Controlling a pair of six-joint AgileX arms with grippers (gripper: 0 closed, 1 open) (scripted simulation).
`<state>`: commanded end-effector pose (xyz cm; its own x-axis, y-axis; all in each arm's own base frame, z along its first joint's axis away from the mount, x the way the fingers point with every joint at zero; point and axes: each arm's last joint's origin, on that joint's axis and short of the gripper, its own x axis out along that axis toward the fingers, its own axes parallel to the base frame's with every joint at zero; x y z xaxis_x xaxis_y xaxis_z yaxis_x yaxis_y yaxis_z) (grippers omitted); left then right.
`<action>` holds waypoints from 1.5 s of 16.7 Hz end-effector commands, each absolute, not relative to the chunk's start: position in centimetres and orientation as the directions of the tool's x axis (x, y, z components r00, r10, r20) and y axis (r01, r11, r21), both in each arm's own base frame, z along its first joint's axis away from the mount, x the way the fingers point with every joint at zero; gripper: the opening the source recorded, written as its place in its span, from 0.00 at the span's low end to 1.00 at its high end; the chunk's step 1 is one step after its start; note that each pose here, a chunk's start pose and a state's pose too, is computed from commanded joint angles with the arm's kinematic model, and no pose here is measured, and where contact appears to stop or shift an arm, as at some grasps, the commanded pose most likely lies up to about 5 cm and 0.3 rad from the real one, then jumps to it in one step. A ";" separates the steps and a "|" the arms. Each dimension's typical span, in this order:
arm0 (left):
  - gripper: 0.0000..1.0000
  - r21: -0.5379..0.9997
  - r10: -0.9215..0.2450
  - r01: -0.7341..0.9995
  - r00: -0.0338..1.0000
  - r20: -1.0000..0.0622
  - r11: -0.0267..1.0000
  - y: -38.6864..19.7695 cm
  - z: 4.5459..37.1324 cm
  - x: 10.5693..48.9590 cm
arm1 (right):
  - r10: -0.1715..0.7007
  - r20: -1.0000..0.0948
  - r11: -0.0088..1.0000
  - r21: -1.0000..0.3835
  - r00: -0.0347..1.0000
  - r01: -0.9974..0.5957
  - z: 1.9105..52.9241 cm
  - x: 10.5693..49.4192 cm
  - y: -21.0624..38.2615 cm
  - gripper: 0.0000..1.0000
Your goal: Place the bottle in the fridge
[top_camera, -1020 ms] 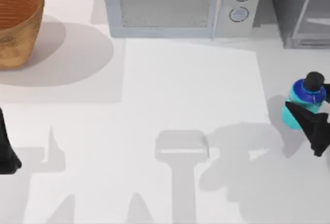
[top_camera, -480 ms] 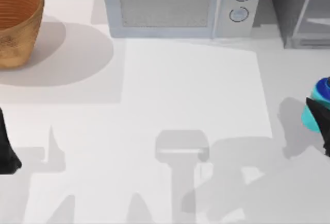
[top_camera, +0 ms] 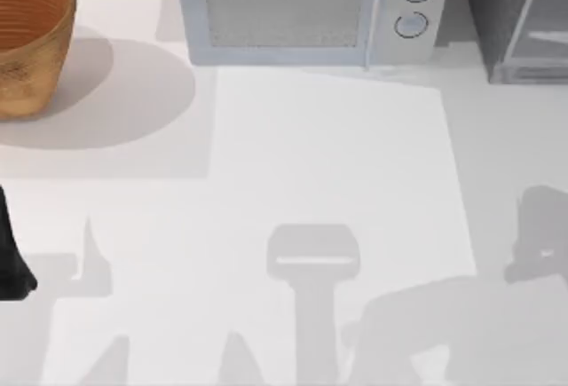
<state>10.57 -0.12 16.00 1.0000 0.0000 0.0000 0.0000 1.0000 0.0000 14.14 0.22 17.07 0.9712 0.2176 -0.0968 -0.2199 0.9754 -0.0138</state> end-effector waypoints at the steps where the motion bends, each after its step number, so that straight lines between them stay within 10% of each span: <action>1: 1.00 0.000 0.000 0.000 1.000 0.000 1.000 -0.1 16.0 10.6 | 0.180 -0.069 0.983 -0.012 0.981 -0.181 17.1 13.3 0.2 0.01; 8: 1.00 0.000 0.000 0.000 1.000 0.000 1.000 -0.1 16.0 10.6 | 0.009 0.000 1.000 0.002 1.000 -0.009 16.1 10.7 -0.1 0.01; 25: 1.00 0.000 0.000 0.000 1.000 0.000 1.000 -0.1 16.0 10.6 | 0.000 0.091 1.000 -0.005 0.996 0.000 24.7 15.5 -1.1 0.01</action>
<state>10.57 -0.12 16.00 1.0000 0.0000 0.0000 0.0000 1.0000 0.0000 15.48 -1.14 24.67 0.9958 0.0000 0.0913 0.0004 1.0000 -0.0048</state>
